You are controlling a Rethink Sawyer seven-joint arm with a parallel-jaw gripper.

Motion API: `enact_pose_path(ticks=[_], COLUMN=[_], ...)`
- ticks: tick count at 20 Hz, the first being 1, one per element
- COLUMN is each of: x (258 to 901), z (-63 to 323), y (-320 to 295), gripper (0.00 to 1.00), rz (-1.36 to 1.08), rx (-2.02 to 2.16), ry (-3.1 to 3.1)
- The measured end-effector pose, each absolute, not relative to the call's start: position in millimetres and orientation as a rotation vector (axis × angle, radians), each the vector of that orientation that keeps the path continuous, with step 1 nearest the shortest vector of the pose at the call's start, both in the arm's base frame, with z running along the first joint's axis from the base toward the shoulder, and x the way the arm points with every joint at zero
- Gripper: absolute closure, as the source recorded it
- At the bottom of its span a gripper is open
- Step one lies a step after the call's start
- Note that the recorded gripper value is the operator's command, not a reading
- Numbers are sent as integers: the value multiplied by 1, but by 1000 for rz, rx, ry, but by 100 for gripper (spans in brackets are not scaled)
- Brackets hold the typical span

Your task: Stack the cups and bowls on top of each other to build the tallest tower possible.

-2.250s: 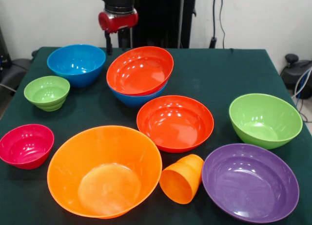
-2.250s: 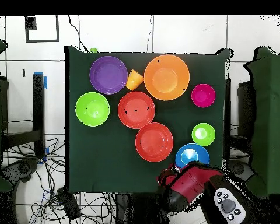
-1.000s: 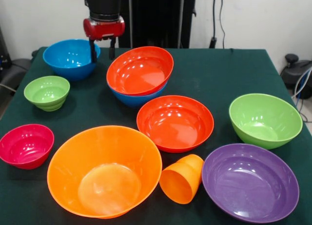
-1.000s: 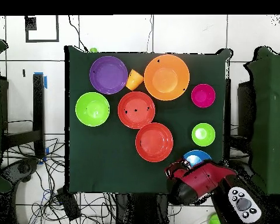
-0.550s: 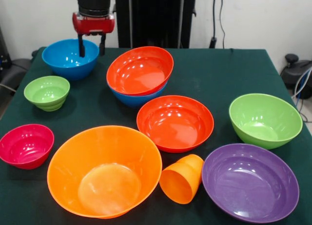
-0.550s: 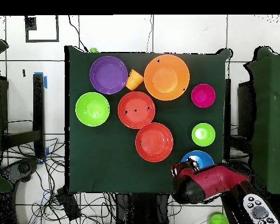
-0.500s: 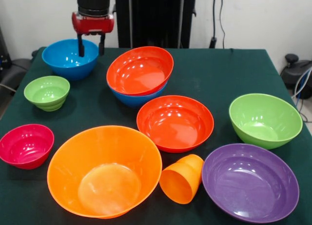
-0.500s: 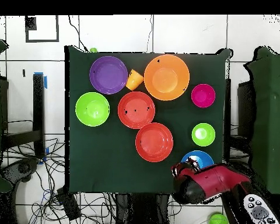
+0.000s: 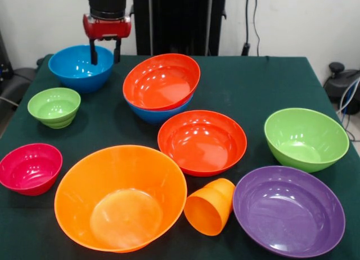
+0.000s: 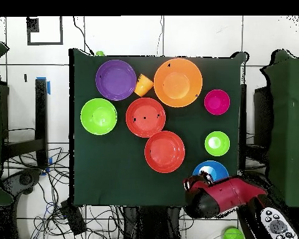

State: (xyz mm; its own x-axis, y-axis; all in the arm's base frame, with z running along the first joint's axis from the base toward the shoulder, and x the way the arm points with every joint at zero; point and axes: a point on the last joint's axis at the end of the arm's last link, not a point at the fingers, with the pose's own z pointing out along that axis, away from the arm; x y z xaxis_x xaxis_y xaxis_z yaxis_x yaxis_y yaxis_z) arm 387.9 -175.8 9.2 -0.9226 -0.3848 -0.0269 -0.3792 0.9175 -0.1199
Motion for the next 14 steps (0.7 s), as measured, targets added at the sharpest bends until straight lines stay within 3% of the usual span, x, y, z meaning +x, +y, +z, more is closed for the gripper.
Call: enact_pose_path(ticks=[14], x=[331], z=[-29], y=[-173], gripper=[0], rz=[-21], rx=[-503], ry=[3163])
